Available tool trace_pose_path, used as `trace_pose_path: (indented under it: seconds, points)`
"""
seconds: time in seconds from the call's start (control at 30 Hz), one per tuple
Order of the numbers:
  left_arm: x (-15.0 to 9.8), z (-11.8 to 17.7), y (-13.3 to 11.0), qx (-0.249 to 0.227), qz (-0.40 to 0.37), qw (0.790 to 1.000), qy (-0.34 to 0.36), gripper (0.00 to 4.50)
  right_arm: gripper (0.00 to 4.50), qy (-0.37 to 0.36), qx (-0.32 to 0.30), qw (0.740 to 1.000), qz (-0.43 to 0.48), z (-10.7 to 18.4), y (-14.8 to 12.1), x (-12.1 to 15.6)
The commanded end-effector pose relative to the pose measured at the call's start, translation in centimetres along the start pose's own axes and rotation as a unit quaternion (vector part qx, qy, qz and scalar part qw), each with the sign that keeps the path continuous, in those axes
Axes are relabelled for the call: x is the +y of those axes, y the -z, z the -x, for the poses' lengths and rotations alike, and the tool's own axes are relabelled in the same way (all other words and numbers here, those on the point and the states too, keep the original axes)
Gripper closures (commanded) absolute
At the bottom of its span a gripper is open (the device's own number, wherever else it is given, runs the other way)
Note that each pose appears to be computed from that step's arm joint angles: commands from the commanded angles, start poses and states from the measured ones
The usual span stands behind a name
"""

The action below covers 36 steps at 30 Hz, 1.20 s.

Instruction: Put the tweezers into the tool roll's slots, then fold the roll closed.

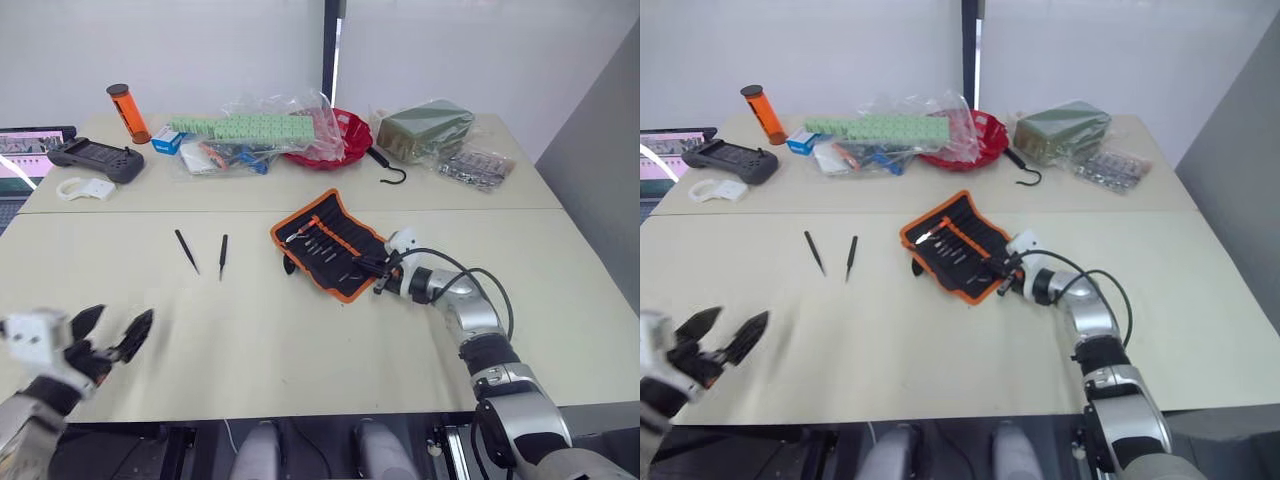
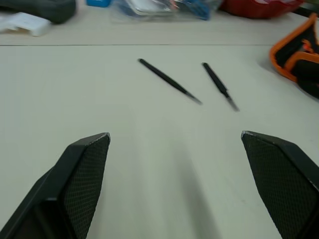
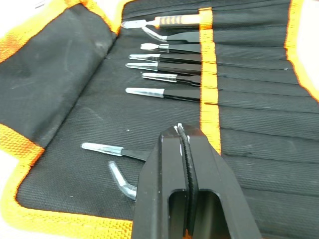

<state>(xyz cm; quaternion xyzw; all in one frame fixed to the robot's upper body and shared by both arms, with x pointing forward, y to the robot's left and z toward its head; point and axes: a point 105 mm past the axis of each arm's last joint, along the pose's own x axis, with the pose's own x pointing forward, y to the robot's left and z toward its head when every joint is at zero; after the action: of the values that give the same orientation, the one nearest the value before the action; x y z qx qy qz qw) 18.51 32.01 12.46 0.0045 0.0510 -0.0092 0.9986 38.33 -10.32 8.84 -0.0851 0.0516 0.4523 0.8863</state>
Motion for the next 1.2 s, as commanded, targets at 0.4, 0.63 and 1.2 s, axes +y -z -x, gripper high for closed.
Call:
trace_pose_path:
  seconds: [0.4, 0.63, 1.2]
  points:
    - [2.9, 6.8, 3.0, -0.010, 0.004, 0.992, -0.126, 0.02, 4.50, -0.025, 0.000, 1.000, -0.002, -0.3, 0.1, 0.7]
    - [2.6, 7.8, 3.2, -0.027, 0.009, 0.988, -0.150, 0.02, 4.50, -0.029, 0.005, 1.000, -0.002, 0.0, 0.4, 0.6]
    - [-0.1, -0.8, -0.6, -0.063, 0.031, 0.991, -0.110, 0.02, 4.50, -0.033, 0.004, 0.999, 0.004, -0.1, -0.4, 0.4]
